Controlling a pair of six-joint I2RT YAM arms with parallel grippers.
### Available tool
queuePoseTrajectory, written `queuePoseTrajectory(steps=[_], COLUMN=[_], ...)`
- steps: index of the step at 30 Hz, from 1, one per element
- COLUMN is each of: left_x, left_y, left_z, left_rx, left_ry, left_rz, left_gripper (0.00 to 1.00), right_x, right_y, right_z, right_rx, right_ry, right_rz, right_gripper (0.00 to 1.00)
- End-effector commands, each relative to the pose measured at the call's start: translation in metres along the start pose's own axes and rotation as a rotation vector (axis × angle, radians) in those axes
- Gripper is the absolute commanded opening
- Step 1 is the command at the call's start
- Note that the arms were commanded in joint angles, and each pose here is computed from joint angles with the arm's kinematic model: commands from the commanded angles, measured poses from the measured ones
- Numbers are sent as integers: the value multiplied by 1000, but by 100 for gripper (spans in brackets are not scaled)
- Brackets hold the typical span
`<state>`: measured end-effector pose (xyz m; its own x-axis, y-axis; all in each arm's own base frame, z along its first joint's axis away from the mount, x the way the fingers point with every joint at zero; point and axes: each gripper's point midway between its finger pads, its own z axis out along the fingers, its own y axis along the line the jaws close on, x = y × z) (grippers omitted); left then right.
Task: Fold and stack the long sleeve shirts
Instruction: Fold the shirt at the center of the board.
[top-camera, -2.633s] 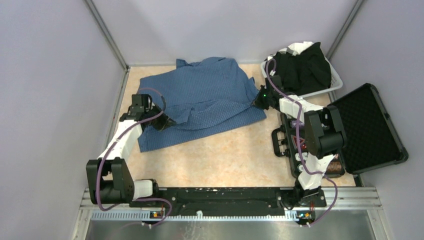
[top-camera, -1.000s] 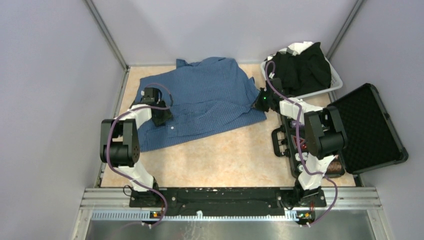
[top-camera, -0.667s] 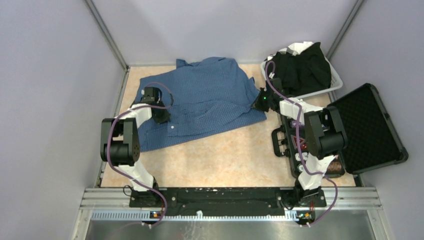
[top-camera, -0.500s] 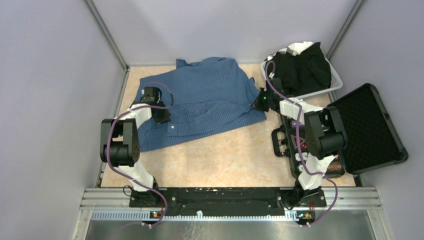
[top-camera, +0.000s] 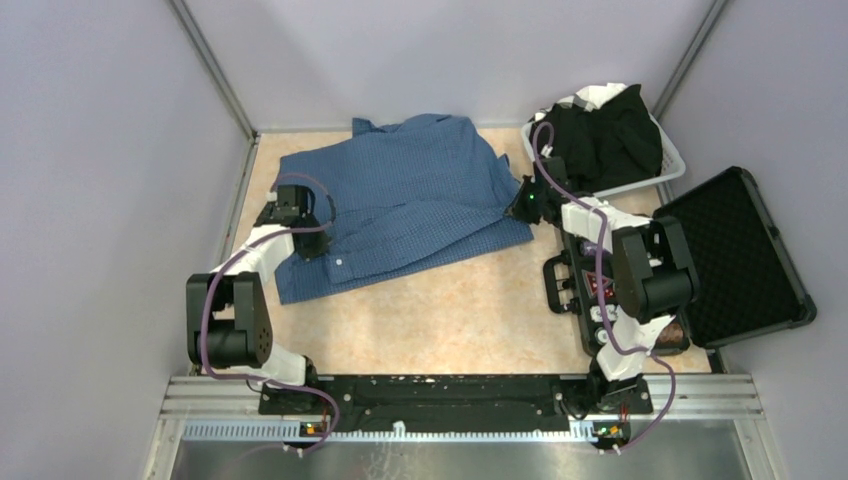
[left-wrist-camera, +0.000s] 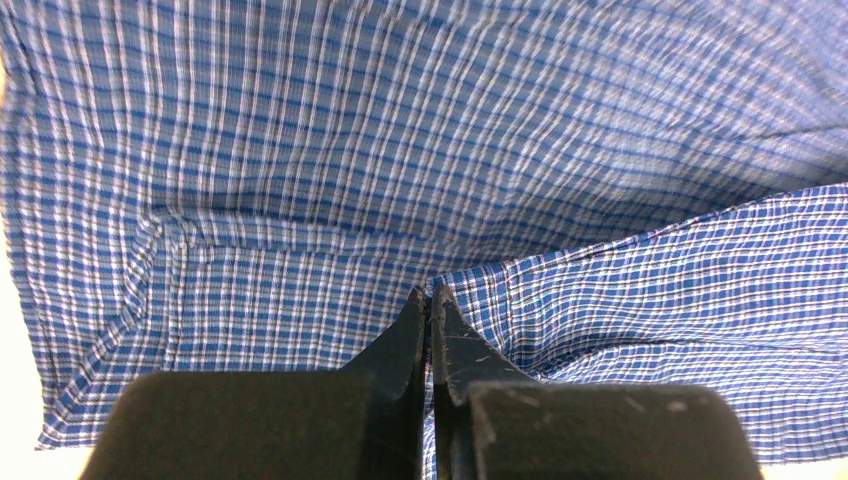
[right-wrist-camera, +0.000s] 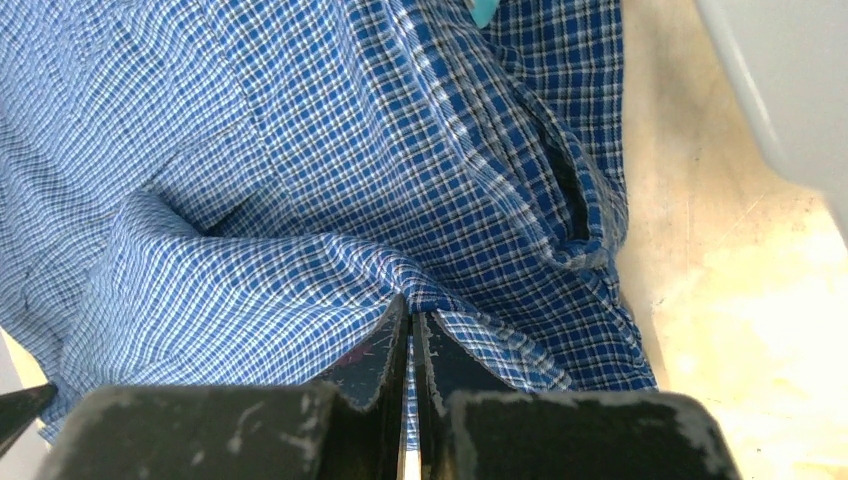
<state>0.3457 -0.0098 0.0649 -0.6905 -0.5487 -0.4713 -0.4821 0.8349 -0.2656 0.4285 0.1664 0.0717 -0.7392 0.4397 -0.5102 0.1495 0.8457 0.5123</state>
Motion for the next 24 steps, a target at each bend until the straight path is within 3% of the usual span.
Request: queuePoseTrajectory(steps=[1,4,6,8,17,24], left_x=[19,27,28,25,-5,-3], left_y=[5,-1,-3,-3,-11,5], left_z=[4,8,11,10,-1,6], left_rx=[21,61,69,69,63,2], left_ry=[38,75,82,74,-3,-2], left_rz=[-31,-34,-31,-29,6,-14], left_gripper=[0,0,1,3,0,1], right_x=[-17,-12,-9,-5,3,24], right_y=[1,5,9,13,54,107], right_z=[-13,-17,-23,-30,-64,-36], right_rx=[-14,-45,-67,-72,-145,-209], right_ry=[-60,-47,-41,-36,-66,-9], right_rz=[3,-19,-38,-67,-186,-314], right_gripper=[0,3,23,35,36,34])
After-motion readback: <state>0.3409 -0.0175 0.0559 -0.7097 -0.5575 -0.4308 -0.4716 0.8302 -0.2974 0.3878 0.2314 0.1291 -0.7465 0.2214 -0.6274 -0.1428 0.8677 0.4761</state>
